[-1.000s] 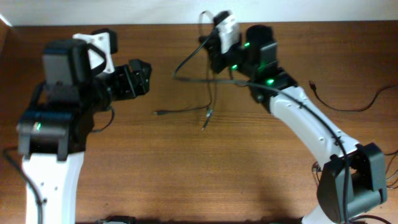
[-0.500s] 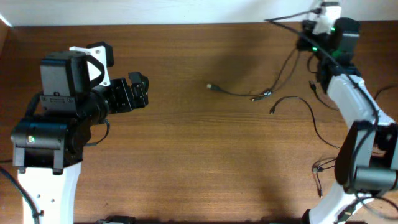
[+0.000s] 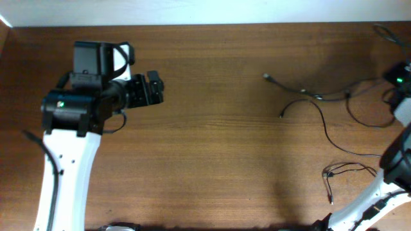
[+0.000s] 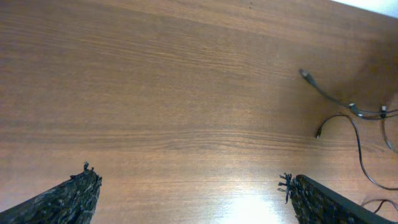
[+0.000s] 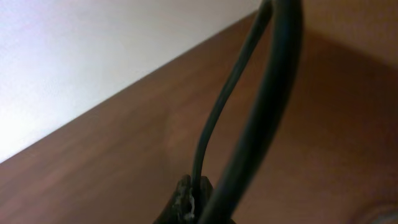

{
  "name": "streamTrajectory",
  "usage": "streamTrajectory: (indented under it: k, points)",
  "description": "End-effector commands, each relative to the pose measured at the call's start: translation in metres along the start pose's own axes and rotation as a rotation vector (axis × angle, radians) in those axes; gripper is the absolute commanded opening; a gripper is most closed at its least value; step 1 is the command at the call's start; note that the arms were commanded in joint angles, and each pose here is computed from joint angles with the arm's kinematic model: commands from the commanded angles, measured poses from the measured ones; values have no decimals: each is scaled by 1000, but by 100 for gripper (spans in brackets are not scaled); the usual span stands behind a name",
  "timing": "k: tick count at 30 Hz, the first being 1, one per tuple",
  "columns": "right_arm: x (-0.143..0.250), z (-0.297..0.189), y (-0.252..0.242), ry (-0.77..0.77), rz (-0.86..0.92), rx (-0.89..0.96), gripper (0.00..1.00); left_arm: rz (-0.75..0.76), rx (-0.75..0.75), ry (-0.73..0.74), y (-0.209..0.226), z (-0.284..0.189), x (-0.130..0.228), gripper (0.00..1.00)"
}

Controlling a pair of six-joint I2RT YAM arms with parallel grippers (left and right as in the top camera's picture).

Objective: Untangle cables

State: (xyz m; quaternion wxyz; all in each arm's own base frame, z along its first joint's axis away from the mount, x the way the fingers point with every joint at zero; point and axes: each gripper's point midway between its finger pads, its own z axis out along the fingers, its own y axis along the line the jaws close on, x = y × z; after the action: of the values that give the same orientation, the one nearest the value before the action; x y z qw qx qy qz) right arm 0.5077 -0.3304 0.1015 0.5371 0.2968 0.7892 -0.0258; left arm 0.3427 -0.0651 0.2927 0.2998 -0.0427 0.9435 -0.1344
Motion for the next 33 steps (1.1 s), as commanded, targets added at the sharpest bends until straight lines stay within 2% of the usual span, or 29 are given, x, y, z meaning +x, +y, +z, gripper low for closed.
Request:
streamTrajectory:
  k: [1,3,5,6,7,9,10,15,19,22,28,30,33]
  points:
    - [-9,-5,-49,-24,44,85,4,33,7,6,-6,11,-2,99]
    - [-11,-8,-64,-25,57,108,4,34,8,0,-6,12,-4,99]
    - [-10,-10,-72,-19,63,122,36,35,9,-3,-7,12,-5,99]
    - [-10,-10,-73,-19,64,123,39,35,9,-3,-6,12,-5,99]
    - [-10,-10,-73,-19,65,122,50,35,9,-3,-6,12,-5,99]
    - [-9,-10,-72,-17,65,122,88,35,9,-3,-6,12,-5,99]
    - [-8,-10,-73,-13,66,122,99,35,9,-3,-7,12,-5,99]
    - [0,-10,-64,27,76,67,99,35,9,-3,-6,12,-5,99]
    - [-19,-28,-7,36,62,-228,99,35,8,-4,-6,12,-5,99]
    - [-39,-60,23,74,23,-255,99,35,-1,-6,-5,12,-5,99]
    - [-64,-146,77,147,-208,-127,99,34,-72,-24,7,12,-9,99]
    - [-60,-199,115,200,-255,-121,99,34,-72,-24,7,12,-9,99]
    - [-44,-235,147,265,-283,-176,99,34,-72,-24,7,12,-9,99]
